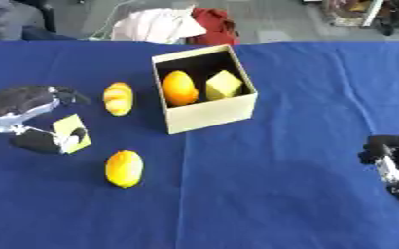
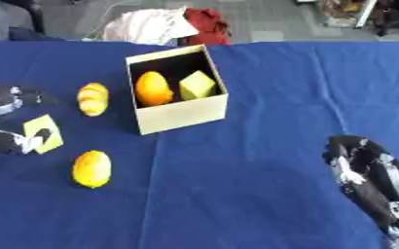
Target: Pick up objects on the table and place them in the box.
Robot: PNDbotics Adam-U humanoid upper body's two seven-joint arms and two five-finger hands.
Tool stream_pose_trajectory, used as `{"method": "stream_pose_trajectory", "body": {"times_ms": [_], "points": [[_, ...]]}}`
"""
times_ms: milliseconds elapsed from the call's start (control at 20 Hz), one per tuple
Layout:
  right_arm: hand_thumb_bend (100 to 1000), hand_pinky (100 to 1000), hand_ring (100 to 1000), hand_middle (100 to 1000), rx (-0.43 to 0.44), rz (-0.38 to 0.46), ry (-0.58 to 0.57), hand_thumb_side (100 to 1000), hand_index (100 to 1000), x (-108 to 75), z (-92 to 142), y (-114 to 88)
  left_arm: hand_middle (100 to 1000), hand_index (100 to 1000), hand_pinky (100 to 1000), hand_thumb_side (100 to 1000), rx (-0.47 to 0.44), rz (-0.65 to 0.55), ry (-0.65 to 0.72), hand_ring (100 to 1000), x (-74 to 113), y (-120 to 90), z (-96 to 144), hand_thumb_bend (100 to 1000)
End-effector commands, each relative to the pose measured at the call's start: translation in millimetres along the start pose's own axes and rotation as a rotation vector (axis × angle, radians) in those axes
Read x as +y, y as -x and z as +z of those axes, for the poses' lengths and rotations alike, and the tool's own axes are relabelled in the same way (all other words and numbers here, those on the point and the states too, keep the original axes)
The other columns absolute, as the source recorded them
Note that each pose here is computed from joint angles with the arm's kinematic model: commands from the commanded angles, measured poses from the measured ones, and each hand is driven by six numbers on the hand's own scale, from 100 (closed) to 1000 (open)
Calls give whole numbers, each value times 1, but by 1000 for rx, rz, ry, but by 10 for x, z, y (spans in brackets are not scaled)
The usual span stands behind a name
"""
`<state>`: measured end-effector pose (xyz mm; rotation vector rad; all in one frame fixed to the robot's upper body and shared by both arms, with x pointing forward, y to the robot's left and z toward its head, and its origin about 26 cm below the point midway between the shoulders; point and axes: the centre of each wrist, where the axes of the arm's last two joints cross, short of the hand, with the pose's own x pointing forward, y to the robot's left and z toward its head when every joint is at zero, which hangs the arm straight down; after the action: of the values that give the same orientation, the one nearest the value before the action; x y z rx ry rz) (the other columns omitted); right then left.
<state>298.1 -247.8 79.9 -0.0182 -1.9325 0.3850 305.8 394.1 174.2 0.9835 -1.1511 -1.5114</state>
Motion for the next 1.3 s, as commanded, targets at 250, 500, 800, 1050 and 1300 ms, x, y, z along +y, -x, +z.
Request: {"method": "stream_pose_trajectory", "body": {"times_ms": [250, 500, 800, 1050, 1300], "points": [[100, 643, 621, 590, -10, 24, 5, 437, 695, -63, -13, -44, 816, 943, 830, 599, 119, -16, 42, 780, -77, 266, -42, 279], [100, 643, 621, 590, -10, 23, 4, 435, 695, -61, -14, -45, 805, 937, 820, 600, 169, -4, 57, 769, -196, 369, -98, 293], [100, 644, 621, 590, -10, 23, 3, 436, 695, -60, -17, -46, 740, 876, 785, 490, 139, 20, 87, 707, -282, 356, -158, 278], [100, 644, 621, 590, -8, 23, 4, 435, 695, -62, -15, -43, 563, 740, 717, 255, 120, 16, 47, 562, -210, 318, -170, 222], [100, 644, 622, 589, -5, 24, 1, 439, 695, -60, -10, -38, 523, 716, 709, 229, 53, -7, -150, 530, 257, 171, -139, 124]]}}
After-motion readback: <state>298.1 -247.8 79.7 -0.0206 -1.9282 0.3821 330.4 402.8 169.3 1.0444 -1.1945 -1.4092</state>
